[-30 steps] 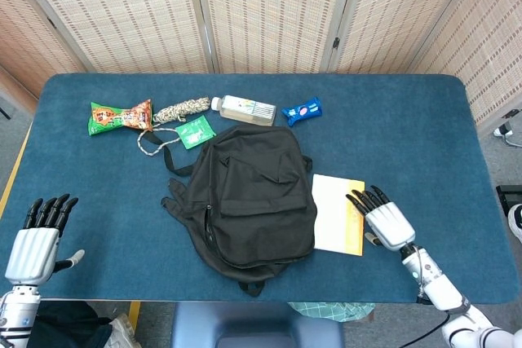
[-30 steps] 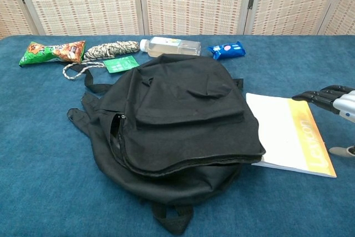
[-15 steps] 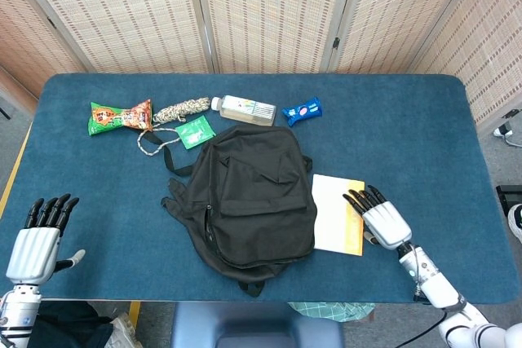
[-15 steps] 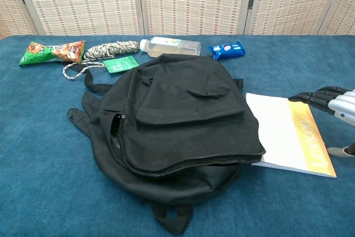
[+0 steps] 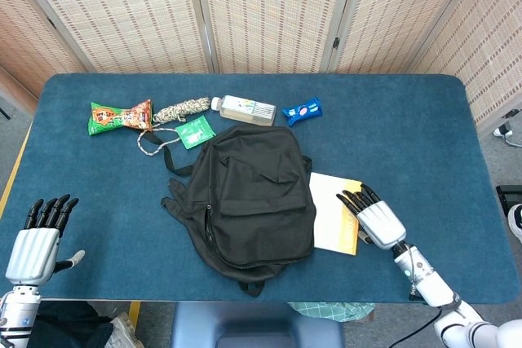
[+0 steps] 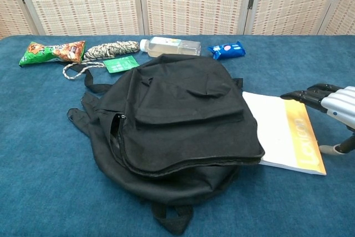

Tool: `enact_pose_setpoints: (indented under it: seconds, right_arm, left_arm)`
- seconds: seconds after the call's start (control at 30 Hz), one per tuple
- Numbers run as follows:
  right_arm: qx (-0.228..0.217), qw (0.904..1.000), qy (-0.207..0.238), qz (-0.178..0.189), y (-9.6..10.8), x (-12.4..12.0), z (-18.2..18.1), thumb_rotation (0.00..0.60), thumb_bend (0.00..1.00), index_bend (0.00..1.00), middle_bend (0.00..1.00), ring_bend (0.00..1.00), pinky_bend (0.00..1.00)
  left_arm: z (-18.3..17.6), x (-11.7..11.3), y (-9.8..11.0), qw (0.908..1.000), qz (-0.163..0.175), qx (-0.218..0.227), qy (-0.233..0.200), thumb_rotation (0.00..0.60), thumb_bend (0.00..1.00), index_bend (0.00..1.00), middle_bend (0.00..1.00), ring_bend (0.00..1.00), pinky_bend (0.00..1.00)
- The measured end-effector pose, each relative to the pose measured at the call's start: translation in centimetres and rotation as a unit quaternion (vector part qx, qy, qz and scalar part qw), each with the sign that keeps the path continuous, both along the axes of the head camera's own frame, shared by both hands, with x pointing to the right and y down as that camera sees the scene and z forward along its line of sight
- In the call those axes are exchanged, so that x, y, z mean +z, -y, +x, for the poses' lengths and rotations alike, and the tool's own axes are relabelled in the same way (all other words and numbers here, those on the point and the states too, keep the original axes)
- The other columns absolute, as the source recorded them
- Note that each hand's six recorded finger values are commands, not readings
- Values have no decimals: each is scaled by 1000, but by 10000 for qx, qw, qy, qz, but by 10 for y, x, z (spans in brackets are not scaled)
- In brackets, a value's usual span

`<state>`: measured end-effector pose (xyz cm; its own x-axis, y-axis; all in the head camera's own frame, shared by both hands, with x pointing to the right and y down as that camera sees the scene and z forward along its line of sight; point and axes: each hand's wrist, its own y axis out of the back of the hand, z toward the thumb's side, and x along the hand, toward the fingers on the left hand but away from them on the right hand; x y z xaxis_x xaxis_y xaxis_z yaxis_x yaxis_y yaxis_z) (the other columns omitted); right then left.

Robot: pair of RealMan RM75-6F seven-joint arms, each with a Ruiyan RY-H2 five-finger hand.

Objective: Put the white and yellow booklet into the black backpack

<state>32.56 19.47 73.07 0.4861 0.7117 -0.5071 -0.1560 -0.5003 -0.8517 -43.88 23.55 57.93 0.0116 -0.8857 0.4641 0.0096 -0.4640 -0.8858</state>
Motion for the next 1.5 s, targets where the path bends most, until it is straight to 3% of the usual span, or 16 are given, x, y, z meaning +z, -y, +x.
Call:
enact_pose_setpoints:
  seconds: [0.4, 0.8, 1.27, 1.5]
  right_arm:
    - [239, 9974, 647, 208, 8, -8, -14, 600, 241, 168, 222, 265, 147]
    - [326, 9911, 1242, 345, 12, -12, -25, 600, 368, 188, 263, 314, 230]
    - [50, 9893, 1425, 299, 2, -12, -44, 600, 385, 193, 262, 311, 233]
    - [-157, 9901, 1343, 371, 0, -10, -59, 600, 385, 193, 225, 246, 168]
  left_arm:
    - [2, 0, 0, 10000, 2, 14, -16, 600, 187, 144, 103, 114, 0]
    - [5, -2, 0, 10000, 14, 34, -32, 600, 187, 144, 103, 114, 0]
    - [7, -3, 1, 10000, 38, 54, -58, 600, 187, 144, 103, 114, 0]
    - [7, -2, 0, 10000, 29, 46, -55, 600, 187, 144, 103, 114, 0]
